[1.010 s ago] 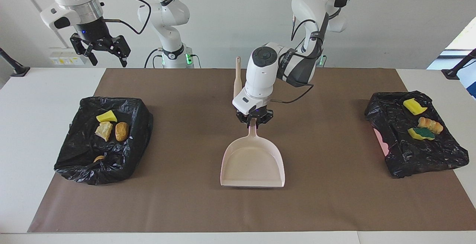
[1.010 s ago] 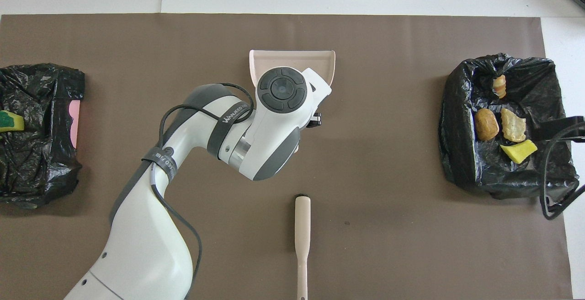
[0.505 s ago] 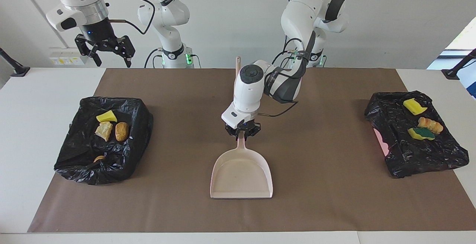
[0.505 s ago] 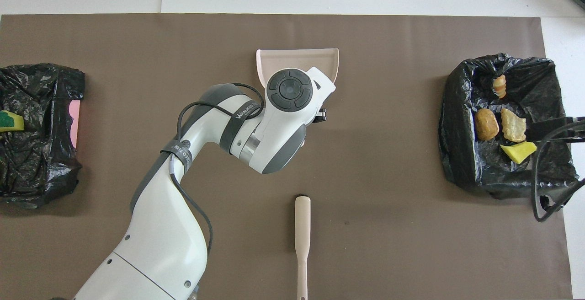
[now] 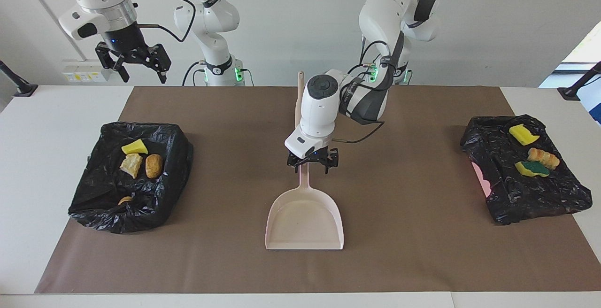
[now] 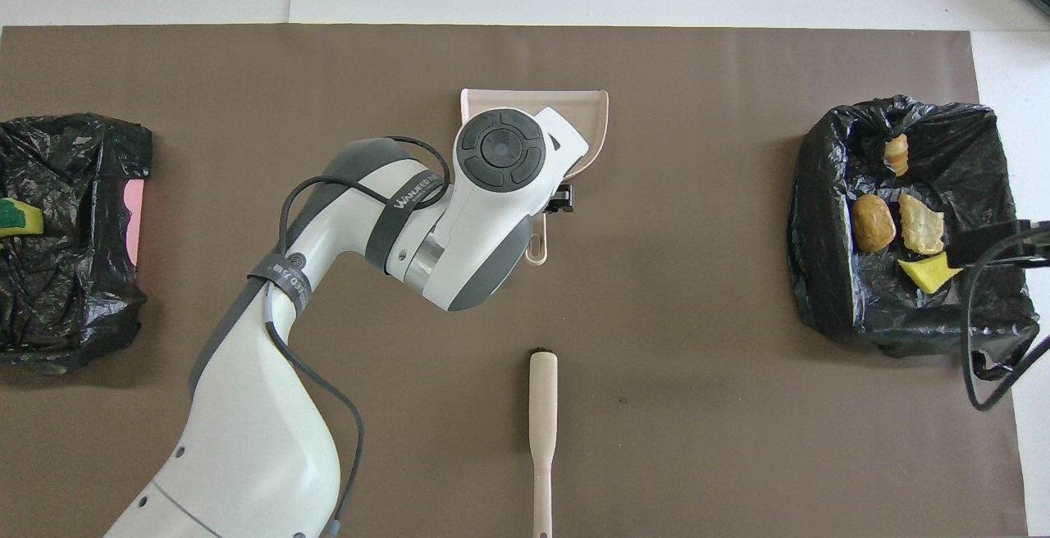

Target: Sweep and dump trash in bin

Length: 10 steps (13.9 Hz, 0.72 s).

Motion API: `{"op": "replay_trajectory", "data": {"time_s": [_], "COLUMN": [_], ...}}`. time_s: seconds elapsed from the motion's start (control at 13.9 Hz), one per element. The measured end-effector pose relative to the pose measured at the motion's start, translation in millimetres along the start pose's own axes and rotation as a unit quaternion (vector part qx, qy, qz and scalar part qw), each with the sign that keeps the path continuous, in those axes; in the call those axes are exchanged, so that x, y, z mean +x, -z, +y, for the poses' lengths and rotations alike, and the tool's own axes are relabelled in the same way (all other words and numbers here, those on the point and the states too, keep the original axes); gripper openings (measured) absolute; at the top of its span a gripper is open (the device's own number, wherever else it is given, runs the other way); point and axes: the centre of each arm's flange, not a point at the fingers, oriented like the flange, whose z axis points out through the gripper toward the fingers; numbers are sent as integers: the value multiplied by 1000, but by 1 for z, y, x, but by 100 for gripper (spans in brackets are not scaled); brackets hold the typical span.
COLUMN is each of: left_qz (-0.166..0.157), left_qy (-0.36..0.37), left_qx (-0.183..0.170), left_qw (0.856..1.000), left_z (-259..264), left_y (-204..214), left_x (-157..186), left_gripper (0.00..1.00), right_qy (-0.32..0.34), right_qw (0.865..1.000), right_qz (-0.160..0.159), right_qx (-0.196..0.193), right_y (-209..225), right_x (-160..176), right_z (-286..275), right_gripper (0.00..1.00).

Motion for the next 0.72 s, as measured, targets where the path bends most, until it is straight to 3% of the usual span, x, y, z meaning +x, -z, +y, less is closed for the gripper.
{"op": "replay_trajectory", "data": {"time_s": [0.36, 0.72], "left_qz": [-1, -30], "left_qy": [-32, -105], "left_qx": [13, 29], "left_qw": [999, 994], "left_z": [-103, -214], "left_y": [91, 177], "left_x": [-21, -48], "left_gripper": [100, 100], "right_qy": [1, 2], "right_qw": [1000, 1000], "right_qz": [11, 9], "right_qx": [1, 1], "right_y": [3, 1], "right_x": [5, 5], "right_z": [-2, -2], "right_gripper": [100, 100]}}
